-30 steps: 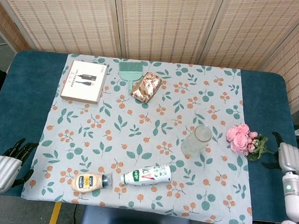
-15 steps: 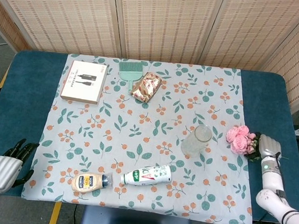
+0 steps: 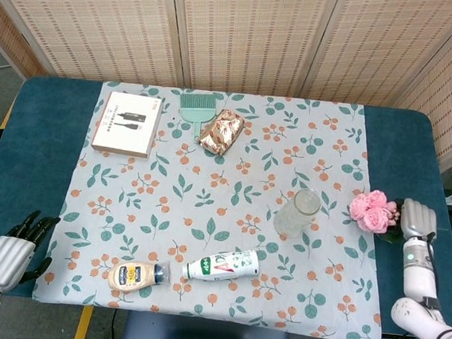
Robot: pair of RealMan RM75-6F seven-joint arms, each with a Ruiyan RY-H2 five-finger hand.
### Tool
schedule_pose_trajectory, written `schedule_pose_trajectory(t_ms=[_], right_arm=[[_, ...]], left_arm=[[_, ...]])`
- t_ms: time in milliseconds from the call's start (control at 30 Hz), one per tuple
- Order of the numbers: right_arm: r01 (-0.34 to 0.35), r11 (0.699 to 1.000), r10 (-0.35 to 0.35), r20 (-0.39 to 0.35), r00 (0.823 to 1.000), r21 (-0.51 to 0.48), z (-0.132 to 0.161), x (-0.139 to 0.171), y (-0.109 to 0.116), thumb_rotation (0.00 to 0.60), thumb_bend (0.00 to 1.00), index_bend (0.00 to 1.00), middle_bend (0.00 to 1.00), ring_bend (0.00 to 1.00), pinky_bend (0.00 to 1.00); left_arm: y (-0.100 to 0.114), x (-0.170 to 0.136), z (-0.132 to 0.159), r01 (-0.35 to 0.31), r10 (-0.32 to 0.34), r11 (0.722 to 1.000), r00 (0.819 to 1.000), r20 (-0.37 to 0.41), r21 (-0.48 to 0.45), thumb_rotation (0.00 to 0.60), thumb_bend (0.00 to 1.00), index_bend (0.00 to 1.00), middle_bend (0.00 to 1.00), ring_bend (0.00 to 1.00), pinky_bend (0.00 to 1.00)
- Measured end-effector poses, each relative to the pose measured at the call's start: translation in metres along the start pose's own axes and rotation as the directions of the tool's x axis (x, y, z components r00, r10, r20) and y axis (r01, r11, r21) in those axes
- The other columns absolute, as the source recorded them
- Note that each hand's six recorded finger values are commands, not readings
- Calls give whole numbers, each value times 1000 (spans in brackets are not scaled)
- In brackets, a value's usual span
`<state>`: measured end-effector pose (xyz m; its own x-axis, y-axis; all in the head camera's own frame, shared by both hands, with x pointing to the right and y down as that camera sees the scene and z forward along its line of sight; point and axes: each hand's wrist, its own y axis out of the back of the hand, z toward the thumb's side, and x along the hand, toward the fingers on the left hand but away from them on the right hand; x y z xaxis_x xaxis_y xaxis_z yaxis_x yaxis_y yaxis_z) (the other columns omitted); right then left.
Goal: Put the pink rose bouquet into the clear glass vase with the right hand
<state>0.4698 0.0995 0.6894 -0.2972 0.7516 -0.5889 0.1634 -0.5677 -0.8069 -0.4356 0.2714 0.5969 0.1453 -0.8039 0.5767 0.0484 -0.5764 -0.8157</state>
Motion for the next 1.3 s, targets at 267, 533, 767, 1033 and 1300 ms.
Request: schedule_pose_trajectory(t_ms=[267, 533, 767, 1033, 1300], right_arm=[[141, 947, -215, -243, 946, -290, 51, 63, 67, 600, 804, 924, 1000, 912, 1000], [-96, 830, -200, -455, 867, -549, 118, 118, 114, 600, 904, 931, 1000, 914, 1000], [-285, 758, -129, -564, 816, -586, 178, 140, 124, 600, 905, 931, 1000, 914, 1000], [-467, 640, -53, -641, 765, -610, 219, 154, 125, 600, 905, 931, 1000, 914, 1000], [-442, 659, -85, -645, 760, -609, 217, 167, 135, 600, 906, 931, 1000, 914, 1000]], left_arm=[[3, -1, 2, -13, 13, 1000, 1000, 9, -2, 600, 354, 101, 144, 48, 284], [5, -3, 2, -18, 18, 1000, 1000, 8, -7, 600, 354, 100, 144, 48, 284], [4, -2, 2, -17, 17, 1000, 1000, 11, -2, 600, 354, 100, 145, 48, 284], [3, -2, 2, -12, 12, 1000, 1000, 10, -2, 600, 353, 100, 144, 48, 284], [3, -2, 4, -12, 12, 1000, 1000, 16, 1, 600, 354, 101, 144, 48, 284]])
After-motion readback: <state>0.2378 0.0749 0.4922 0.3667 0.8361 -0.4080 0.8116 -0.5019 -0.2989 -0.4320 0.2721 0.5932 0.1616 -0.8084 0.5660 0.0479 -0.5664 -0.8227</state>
